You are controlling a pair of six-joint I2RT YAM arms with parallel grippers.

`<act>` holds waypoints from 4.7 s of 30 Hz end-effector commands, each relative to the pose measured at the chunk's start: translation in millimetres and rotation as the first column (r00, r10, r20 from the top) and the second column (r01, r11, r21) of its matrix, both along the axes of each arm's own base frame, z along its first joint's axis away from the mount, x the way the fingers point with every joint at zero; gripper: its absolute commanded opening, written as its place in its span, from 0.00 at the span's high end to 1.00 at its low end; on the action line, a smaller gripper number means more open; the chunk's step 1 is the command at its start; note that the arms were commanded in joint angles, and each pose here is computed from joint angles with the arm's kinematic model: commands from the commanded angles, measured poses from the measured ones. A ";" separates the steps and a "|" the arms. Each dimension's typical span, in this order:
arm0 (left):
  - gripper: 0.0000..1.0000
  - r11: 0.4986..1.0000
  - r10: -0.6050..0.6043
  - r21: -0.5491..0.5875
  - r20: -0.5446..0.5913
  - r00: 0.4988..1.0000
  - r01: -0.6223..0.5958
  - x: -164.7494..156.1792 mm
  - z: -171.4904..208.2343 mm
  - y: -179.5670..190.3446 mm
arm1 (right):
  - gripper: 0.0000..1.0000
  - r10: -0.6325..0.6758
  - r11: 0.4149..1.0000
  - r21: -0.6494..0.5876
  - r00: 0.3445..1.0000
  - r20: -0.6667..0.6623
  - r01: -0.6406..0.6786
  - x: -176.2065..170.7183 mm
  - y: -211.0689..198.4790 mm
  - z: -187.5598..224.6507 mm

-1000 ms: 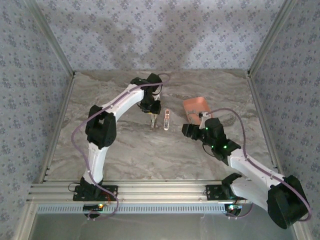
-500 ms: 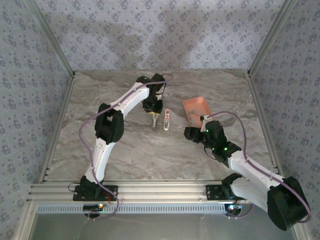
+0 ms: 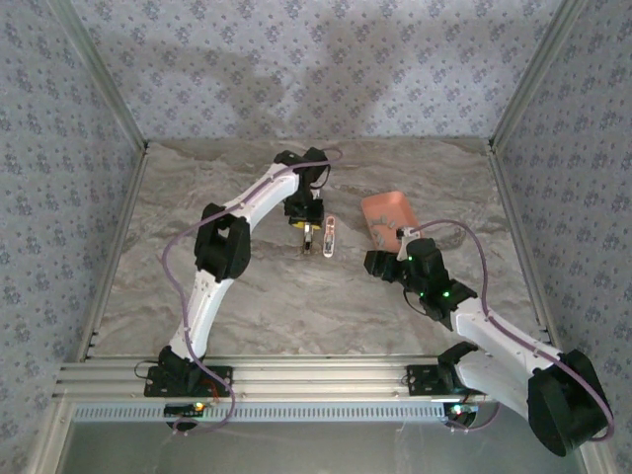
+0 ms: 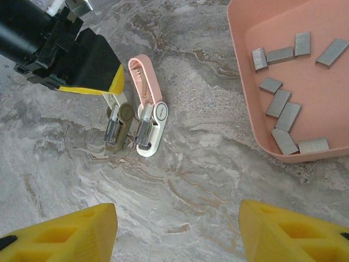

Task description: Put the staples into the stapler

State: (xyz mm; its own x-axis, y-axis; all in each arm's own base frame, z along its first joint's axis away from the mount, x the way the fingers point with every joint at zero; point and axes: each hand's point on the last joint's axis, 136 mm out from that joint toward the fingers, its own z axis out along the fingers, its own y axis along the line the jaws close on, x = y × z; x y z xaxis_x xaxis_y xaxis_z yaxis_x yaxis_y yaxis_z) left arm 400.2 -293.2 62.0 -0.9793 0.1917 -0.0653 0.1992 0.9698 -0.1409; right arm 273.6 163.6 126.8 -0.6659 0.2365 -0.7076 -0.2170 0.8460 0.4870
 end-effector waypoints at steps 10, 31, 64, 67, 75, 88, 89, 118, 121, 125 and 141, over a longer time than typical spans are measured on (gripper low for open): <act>0.31 0.999 0.046 -0.001 0.134 0.990 -0.046 -2.0 62.8 19.2 | 0.38 -0.013 0.995 -0.096 0.999 -0.052 0.008 -1.8 -12.1 4.6; 0.02 0.886 0.444 -0.265 0.243 0.862 -0.381 -96.3 41.3 127.2 | 0.36 0.009 0.950 -0.268 0.868 -0.497 -0.163 45.9 -39.9 -5.6; 0.02 0.884 0.454 -0.231 0.211 0.866 -0.407 -99.9 14.7 144.0 | 0.41 0.107 0.869 -0.280 0.708 -0.698 -0.407 89.9 10.2 -84.8; 0.02 0.885 0.453 -0.228 0.214 0.865 -0.407 -100.9 15.4 145.2 | 0.43 0.106 0.868 -0.278 0.700 -0.706 -0.412 84.1 10.6 -86.5; 0.02 0.885 0.450 -0.233 0.213 0.867 -0.402 -101.5 16.0 144.3 | 0.46 0.093 0.863 -0.293 0.701 -0.707 -0.410 65.0 14.7 -80.4; 0.02 0.886 0.441 -0.257 0.206 0.874 -0.387 -102.7 17.4 140.0 | 0.46 0.041 0.884 -0.300 0.699 -0.714 -0.358 4.2 25.4 -76.8; 0.02 0.886 0.440 -0.258 0.204 0.875 -0.386 -103.0 16.6 139.6 | 0.46 0.035 0.884 -0.299 0.687 -0.726 -0.360 -6.3 25.6 -81.4; 0.02 0.888 0.439 -0.236 0.184 0.879 -0.394 -102.4 10.1 139.3 | 0.61 -0.299 0.937 -0.344 0.640 -0.708 0.058 63.5 -38.5 -62.7; 0.02 0.891 0.433 -0.231 0.174 0.884 -0.391 -99.3 7.4 136.6 | 0.64 -0.321 0.931 -0.360 0.626 -0.711 0.068 70.6 -38.3 -72.1; 0.02 0.894 0.425 -0.228 0.159 0.891 -0.386 -96.5 3.8 132.8 | 0.66 -0.375 0.911 -0.398 0.613 -0.696 0.106 76.8 -43.5 -80.7; 0.02 0.901 0.406 -0.226 0.137 0.904 -0.371 -95.4 -3.2 128.0 | 0.67 -0.380 0.913 -0.391 0.601 -0.703 0.119 84.0 -33.3 -103.1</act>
